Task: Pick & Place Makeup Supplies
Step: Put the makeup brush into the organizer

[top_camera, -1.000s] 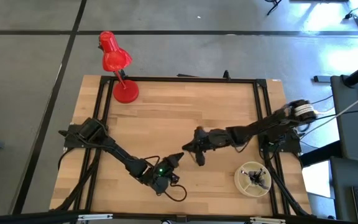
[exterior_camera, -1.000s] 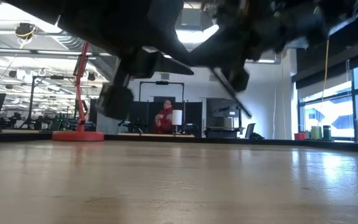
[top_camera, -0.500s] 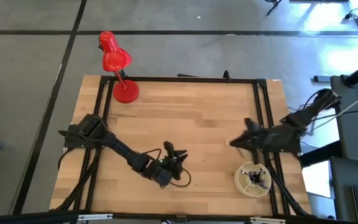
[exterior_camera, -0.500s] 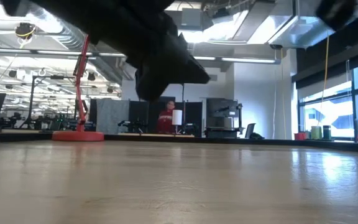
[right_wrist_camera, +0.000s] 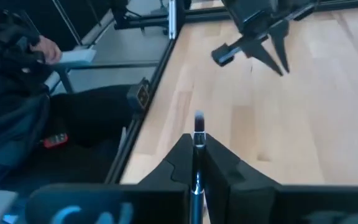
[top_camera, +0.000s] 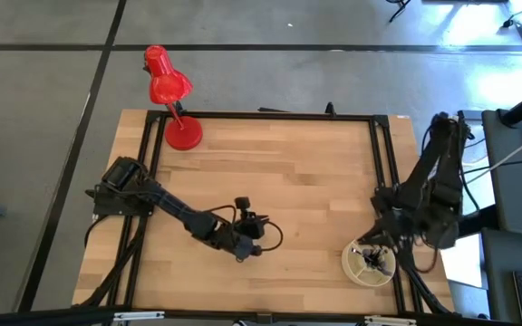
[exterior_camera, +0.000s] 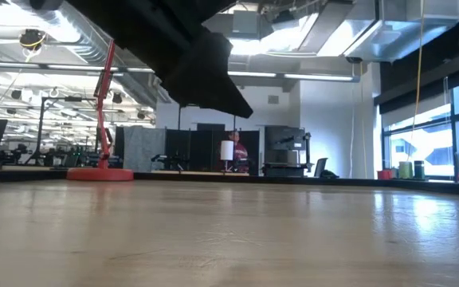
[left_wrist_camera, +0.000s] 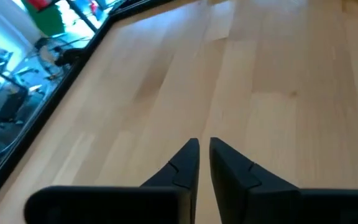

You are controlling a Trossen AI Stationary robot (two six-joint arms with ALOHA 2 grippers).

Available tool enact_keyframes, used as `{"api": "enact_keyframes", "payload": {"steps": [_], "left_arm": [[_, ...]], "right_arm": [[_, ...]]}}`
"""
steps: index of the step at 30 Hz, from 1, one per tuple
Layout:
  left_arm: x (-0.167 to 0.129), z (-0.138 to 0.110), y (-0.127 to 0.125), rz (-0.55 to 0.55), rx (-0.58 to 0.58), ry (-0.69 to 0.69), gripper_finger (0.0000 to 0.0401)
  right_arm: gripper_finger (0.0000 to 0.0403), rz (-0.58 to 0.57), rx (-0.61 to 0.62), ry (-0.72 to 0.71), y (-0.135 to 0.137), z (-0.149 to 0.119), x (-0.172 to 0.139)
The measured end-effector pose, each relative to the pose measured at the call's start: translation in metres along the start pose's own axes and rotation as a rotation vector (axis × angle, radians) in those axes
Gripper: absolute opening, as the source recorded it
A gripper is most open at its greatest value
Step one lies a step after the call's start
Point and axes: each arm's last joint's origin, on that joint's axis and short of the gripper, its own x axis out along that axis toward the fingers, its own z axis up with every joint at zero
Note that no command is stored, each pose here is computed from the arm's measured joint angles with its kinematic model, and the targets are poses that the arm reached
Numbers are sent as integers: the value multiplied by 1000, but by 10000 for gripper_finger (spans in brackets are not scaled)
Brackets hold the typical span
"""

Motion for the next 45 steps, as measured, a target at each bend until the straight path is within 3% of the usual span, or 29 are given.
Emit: {"api": "enact_keyframes", "payload": {"steps": [8,23,27,32,39,45], "left_arm": [[1,0,3,103,-66,-13,20],[0,-2,3,95,-53,-2,18],[2,-2,4,101,-55,0,18],[4,-2,6,108,-56,4,18],[4,-2,7,114,-45,4,17],[4,-2,7,110,-42,5,17]], "right_arm": [[21,-57,31,-17,30,-26,6],[49,-123,-93,-21,48,-55,11],[50,-155,-83,-109,40,-37,0],[50,-209,32,-183,19,5,-13],[27,-177,266,16,-23,44,-8],[9,-132,409,209,-47,55,17]]}}
